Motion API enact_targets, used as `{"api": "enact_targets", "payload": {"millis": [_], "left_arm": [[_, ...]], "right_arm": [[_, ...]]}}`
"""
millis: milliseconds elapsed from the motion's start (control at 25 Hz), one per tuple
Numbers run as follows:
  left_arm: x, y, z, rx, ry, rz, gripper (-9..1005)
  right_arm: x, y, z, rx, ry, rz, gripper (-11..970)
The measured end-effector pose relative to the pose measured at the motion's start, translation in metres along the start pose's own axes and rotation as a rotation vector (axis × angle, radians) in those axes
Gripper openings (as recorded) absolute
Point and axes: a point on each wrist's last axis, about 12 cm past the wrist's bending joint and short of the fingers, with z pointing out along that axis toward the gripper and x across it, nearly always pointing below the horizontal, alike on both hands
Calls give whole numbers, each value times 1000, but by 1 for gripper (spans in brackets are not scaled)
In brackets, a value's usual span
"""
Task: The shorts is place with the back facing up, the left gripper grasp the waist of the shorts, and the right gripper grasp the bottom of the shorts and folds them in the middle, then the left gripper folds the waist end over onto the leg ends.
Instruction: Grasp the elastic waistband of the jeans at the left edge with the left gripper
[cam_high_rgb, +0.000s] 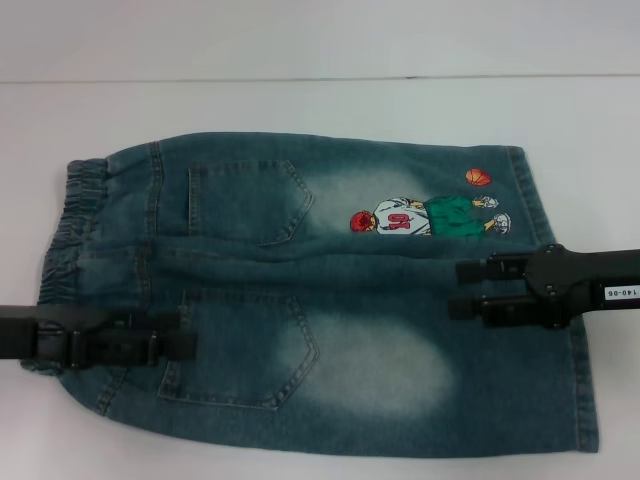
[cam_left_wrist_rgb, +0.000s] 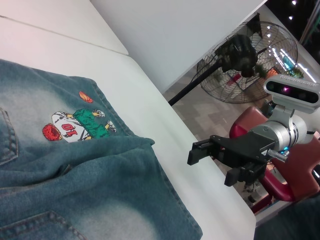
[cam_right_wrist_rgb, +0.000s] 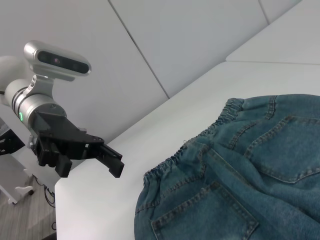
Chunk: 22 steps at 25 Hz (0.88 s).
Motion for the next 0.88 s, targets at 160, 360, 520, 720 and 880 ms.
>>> {"api": "enact_targets", "payload": {"millis": [160,360,520,720,880], "left_arm": [[0,0,0,0,0,-2,876],[-1,0,-2,-4,1,-18,876],[-6,4,-14,-78,9,-121,876],[-21,9,-37,-254,16,-342,875],[-32,13,-50,-370,26,-456,875]], "right_arm": [[0,0,-1,1,1,1,738],[1,0,-1,2,1,3,738],[1,0,-1,2,1,3,738],[0,0,0,4,1,-1,737],[0,-1,0,11,1,-5,737]]}}
